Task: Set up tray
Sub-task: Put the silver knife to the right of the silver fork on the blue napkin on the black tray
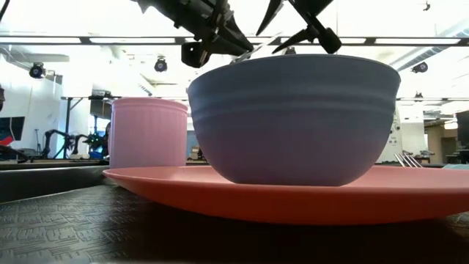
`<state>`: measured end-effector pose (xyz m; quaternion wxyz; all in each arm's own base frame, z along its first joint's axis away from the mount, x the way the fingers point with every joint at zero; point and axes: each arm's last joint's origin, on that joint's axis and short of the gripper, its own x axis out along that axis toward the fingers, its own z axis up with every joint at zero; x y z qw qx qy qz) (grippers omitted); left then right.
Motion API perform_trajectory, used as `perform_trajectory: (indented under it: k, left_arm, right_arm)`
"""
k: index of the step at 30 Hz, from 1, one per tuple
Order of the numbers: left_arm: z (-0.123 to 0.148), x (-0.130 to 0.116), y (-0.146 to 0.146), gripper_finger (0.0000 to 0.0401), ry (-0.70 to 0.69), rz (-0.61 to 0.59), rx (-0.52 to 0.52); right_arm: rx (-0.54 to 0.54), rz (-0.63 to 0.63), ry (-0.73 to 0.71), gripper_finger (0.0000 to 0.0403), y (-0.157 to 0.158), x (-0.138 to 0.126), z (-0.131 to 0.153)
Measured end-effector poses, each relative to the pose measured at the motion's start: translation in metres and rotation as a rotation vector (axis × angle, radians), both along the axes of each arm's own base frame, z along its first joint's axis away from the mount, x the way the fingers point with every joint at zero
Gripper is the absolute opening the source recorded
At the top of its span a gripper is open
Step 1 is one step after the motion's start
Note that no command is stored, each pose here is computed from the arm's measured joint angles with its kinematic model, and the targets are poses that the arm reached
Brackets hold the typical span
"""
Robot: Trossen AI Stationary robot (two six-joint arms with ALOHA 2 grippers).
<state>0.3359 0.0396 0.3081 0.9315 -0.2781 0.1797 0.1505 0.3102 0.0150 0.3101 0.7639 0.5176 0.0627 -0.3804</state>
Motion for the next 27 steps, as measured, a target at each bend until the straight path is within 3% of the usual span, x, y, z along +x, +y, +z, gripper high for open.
perform_trajectory:
  k: [10, 22, 27]
  left_arm:
    - [0.002, 0.002, -0.007, 0.0024, 0.001, -0.120, 0.109]
    - [0.004, 0.003, -0.008, 0.0024, -0.017, -0.144, 0.174]
    - [0.004, 0.003, -0.007, 0.0024, -0.011, -0.122, 0.183]
  right_arm:
    - [0.011, 0.048, -0.022, 0.0196, -0.002, -0.005, 0.012]
    - [0.042, 0.049, -0.012, 0.0194, -0.005, -0.005, 0.007]
    - [0.048, 0.050, -0.010, 0.0165, -0.005, -0.005, 0.006]
